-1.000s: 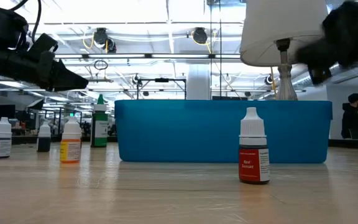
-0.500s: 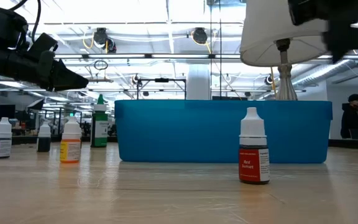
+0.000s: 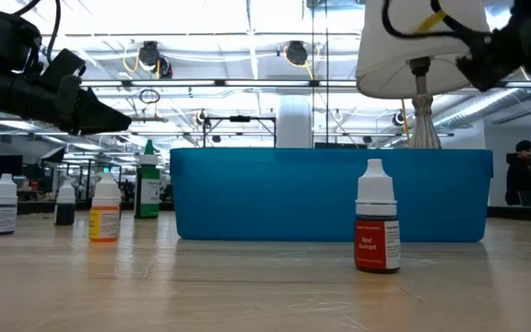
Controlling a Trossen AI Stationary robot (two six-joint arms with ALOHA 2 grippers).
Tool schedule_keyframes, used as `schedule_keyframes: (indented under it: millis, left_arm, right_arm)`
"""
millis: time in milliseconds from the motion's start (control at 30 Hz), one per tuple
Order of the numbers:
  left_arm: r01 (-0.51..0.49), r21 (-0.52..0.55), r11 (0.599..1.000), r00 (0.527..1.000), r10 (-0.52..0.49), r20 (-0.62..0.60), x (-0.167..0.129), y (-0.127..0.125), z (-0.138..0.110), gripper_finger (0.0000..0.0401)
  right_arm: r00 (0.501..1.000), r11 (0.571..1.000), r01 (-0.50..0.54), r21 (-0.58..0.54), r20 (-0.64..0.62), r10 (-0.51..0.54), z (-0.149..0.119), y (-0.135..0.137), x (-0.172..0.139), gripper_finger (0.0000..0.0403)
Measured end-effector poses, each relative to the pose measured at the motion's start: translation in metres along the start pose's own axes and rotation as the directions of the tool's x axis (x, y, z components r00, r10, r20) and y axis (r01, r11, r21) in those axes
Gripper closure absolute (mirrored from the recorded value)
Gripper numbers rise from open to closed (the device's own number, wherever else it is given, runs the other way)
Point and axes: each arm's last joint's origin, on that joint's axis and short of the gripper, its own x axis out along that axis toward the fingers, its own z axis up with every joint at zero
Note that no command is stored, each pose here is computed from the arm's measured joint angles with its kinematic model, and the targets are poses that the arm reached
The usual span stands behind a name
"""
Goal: Pick & Place food coloring
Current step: Put the small orange food coloring bottle into the blue bin
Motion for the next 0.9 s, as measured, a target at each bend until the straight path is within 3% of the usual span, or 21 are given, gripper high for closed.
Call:
schedule_keyframes:
  millis: [233, 567, 900]
  left_arm:
    - [0.000, 0.000, 1.000, 1.000, 0.000, 0.000, 0.000, 0.000, 0.000, 0.0176]
    - [0.000, 0.000, 1.000, 1.000, 0.000, -0.001, 0.000, 0.000, 0.000, 0.0176]
    - [0.000, 0.000, 1.000, 1.000, 0.000, 0.000, 0.000, 0.000, 0.000, 0.0176]
  right_arm:
    - [0.997, 0.997, 0.065, 0.045, 0.049, -0.068, -0.005, -0.002, 0.017, 0.0209]
    - [0.996, 0.998, -0.009, 0.055, 0.084, 0.004, -0.012, 0.000, 0.041, 0.0209]
    - [0.996, 0.998, 0.012, 0.056, 0.084, -0.017, -0.011, -0.010, 0.062, 0.0209]
